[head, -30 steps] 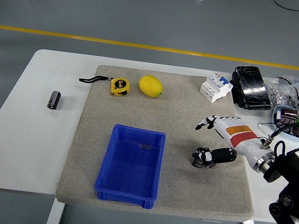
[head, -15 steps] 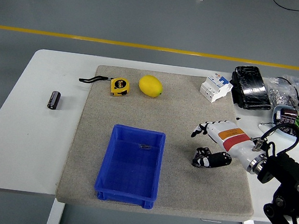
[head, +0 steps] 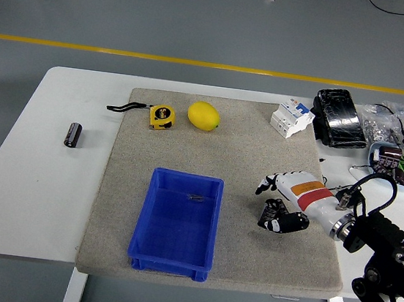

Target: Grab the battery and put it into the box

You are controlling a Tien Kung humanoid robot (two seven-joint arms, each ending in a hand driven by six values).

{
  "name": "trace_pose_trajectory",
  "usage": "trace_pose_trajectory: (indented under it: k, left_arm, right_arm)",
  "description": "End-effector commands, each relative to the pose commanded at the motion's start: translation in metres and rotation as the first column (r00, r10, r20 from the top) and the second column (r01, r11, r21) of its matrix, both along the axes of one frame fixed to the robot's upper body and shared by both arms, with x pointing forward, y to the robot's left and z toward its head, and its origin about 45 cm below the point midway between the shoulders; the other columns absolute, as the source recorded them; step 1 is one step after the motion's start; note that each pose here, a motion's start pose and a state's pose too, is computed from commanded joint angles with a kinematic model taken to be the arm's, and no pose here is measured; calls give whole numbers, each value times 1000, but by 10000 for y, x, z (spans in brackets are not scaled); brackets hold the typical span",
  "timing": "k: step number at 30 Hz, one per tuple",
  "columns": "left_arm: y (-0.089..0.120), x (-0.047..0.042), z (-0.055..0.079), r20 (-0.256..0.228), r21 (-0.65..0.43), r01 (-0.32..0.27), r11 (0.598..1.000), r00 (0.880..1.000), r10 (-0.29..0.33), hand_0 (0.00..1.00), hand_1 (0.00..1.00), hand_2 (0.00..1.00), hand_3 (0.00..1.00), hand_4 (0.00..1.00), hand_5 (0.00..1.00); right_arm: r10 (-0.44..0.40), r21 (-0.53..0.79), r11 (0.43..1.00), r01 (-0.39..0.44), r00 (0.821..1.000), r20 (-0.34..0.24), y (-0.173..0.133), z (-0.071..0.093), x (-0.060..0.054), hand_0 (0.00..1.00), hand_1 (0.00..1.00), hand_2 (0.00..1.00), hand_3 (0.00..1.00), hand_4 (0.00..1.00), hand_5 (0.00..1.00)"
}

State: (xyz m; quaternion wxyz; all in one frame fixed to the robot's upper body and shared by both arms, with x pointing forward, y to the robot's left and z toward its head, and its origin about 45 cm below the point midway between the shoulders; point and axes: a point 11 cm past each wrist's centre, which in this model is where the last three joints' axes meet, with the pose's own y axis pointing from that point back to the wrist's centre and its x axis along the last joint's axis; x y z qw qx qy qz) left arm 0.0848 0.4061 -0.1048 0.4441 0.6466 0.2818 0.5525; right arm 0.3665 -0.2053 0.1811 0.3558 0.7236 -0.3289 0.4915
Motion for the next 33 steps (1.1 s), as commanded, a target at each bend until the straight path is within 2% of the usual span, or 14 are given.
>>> trace_pose_trajectory:
  k: [2, 3, 8, 9, 26, 32, 33]
  left_arm:
    - [-3, 13, 2, 3, -1, 1, 1000, 1000, -1, 682, 636, 676, 650, 667, 691]
    - [-5, 19, 2, 4, -1, 2, 1000, 1000, -2, 682, 635, 675, 649, 666, 691]
    - [-7, 40, 5, 8, -2, 2, 1000, 1000, -2, 682, 635, 675, 649, 666, 691]
    - [-8, 44, 6, 9, -2, 3, 1000, 1000, -3, 682, 634, 673, 649, 665, 691]
    - [2, 49, 10, 10, 0, 2, 1000, 1000, -2, 682, 634, 673, 648, 665, 691]
    - [5, 57, 12, 12, 1, 3, 1000, 1000, -3, 680, 634, 673, 648, 665, 691]
    - [5, 58, 12, 12, 1, 3, 1000, 1000, -3, 683, 634, 673, 648, 664, 691]
  right_arm:
    - [-1, -1, 1000, 1, 1000, 1, -5, -5, 9, 512, 551, 578, 598, 755, 159]
    - [-1, -2, 1000, 1, 1000, 2, -8, -7, 15, 488, 522, 564, 586, 685, 97]
    - [-6, -10, 1000, 6, 1000, 1, -43, -22, 36, 488, 522, 564, 586, 685, 97]
    - [-7, -13, 1000, 7, 1000, 0, -52, -27, 39, 471, 503, 554, 582, 622, 36]
    - [1, -21, 1000, -1, 1000, -11, -74, -19, 20, 463, 497, 550, 581, 624, 34]
    - [12, -17, 1000, -12, 1000, -10, -46, -3, -8, 448, 486, 544, 580, 620, 23]
    - [14, -16, 1000, -15, 1000, -9, -37, 5, -12, 415, 465, 533, 573, 605, 8]
